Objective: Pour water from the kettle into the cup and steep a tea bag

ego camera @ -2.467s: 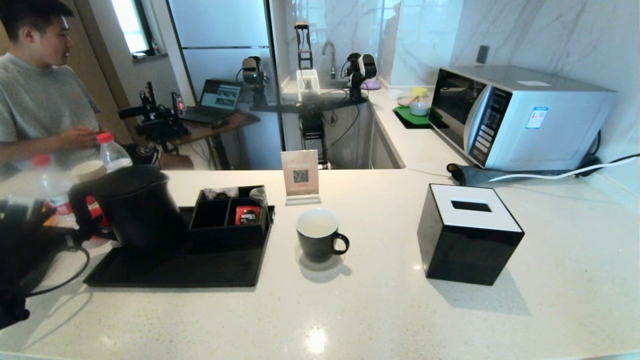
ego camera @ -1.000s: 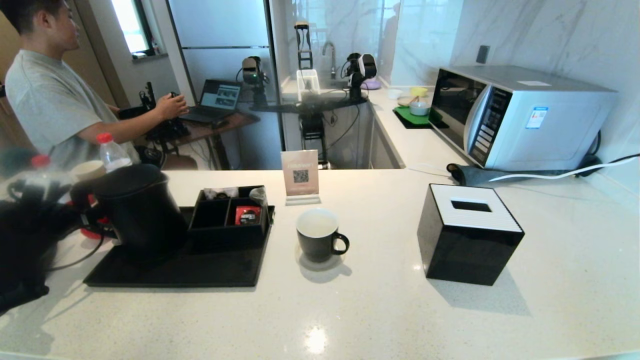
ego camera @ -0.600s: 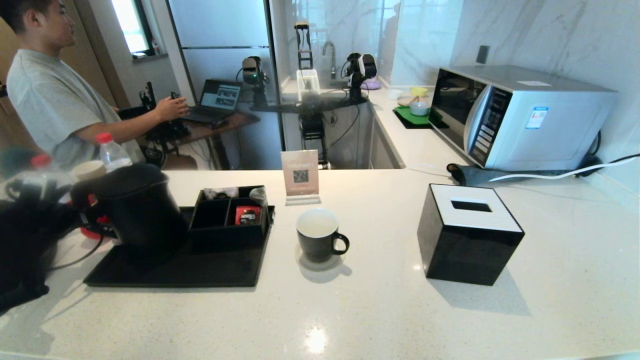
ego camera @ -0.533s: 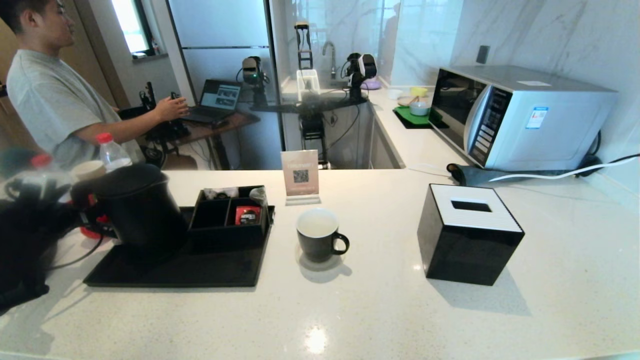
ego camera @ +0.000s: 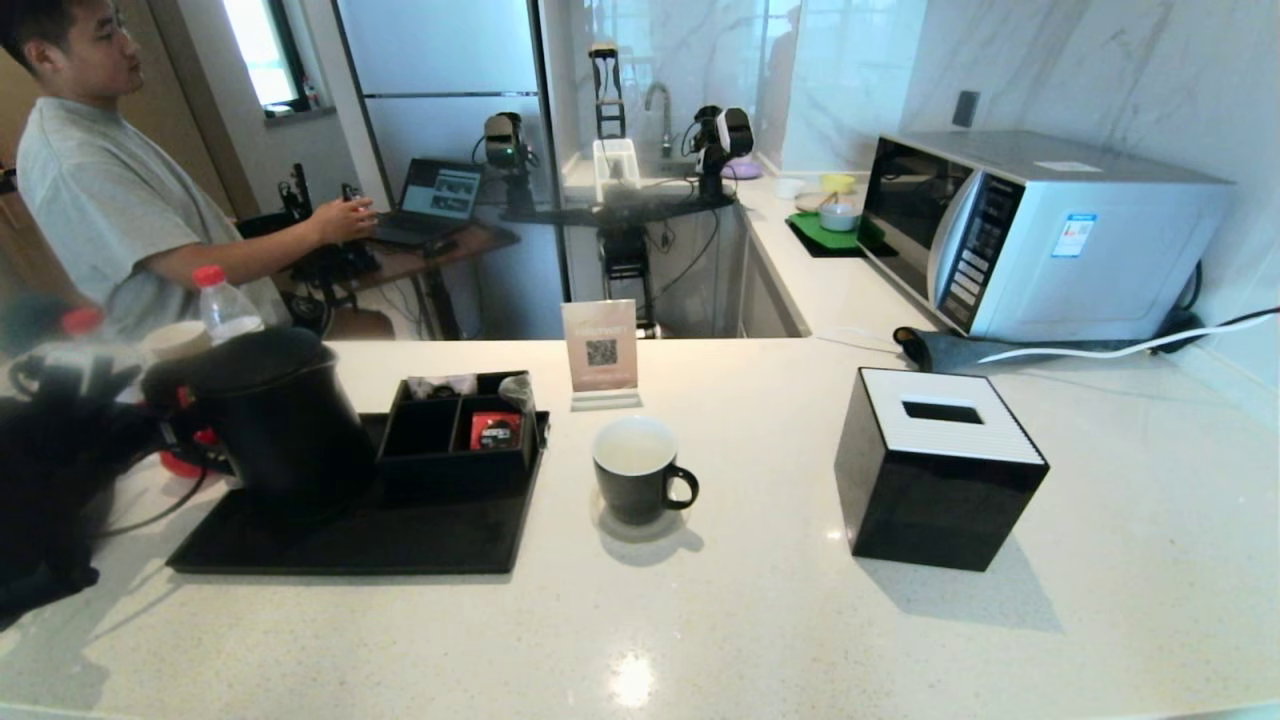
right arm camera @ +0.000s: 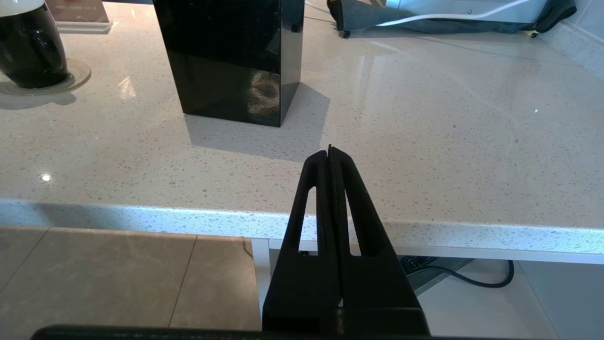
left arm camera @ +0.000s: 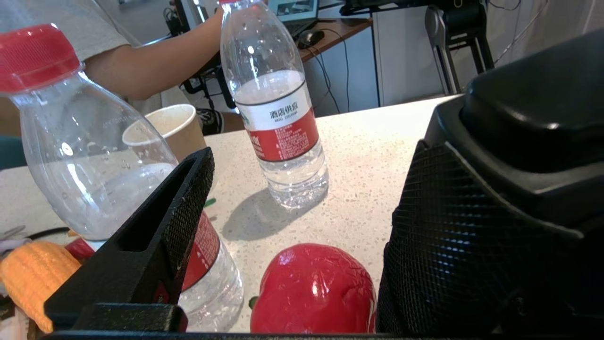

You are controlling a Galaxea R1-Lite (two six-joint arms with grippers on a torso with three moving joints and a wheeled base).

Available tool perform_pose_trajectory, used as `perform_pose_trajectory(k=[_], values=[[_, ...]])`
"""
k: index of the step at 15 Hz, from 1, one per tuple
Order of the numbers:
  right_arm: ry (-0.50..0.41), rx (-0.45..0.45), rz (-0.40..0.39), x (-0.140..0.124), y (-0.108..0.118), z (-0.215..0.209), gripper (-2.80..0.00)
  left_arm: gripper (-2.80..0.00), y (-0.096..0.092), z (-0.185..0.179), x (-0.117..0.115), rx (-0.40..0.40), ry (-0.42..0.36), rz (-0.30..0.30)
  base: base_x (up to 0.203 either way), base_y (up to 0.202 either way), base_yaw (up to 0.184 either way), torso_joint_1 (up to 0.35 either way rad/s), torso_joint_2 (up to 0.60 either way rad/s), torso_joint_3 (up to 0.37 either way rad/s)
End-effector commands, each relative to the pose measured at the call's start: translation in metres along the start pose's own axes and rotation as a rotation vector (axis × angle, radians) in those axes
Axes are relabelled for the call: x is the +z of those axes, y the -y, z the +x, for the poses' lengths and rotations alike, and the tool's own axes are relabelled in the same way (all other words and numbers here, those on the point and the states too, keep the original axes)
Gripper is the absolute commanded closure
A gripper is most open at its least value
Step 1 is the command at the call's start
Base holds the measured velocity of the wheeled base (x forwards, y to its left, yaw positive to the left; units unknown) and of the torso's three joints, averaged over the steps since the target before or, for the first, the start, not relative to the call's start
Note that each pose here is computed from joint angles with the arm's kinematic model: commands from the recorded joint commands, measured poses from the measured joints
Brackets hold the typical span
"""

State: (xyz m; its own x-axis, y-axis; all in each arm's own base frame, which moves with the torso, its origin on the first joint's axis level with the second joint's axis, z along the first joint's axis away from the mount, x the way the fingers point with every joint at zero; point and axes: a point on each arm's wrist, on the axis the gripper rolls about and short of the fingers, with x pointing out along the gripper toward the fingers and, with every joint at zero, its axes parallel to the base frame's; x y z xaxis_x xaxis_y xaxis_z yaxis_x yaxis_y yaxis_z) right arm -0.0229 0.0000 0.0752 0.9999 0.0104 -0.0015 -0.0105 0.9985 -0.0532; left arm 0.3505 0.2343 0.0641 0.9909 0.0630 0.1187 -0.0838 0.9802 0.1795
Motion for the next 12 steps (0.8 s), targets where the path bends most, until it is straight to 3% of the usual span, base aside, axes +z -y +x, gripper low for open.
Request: perform_pose_trajectory(k=[1,12], values=[[-0.002,0.0,0.0,0.0,0.0,0.0,0.0,-2.8,-0.001,0.002,0.005,0.0,0.047,0.029,0.0,0.0,0.0,0.0,0.0,0.0],[-0.002,0.0,0.0,0.0,0.0,0.0,0.0,-2.8,0.007,0.013,-0.001,-0.02,0.056,0.028,0.0,0.0,0.0,0.0,0.0,0.0]])
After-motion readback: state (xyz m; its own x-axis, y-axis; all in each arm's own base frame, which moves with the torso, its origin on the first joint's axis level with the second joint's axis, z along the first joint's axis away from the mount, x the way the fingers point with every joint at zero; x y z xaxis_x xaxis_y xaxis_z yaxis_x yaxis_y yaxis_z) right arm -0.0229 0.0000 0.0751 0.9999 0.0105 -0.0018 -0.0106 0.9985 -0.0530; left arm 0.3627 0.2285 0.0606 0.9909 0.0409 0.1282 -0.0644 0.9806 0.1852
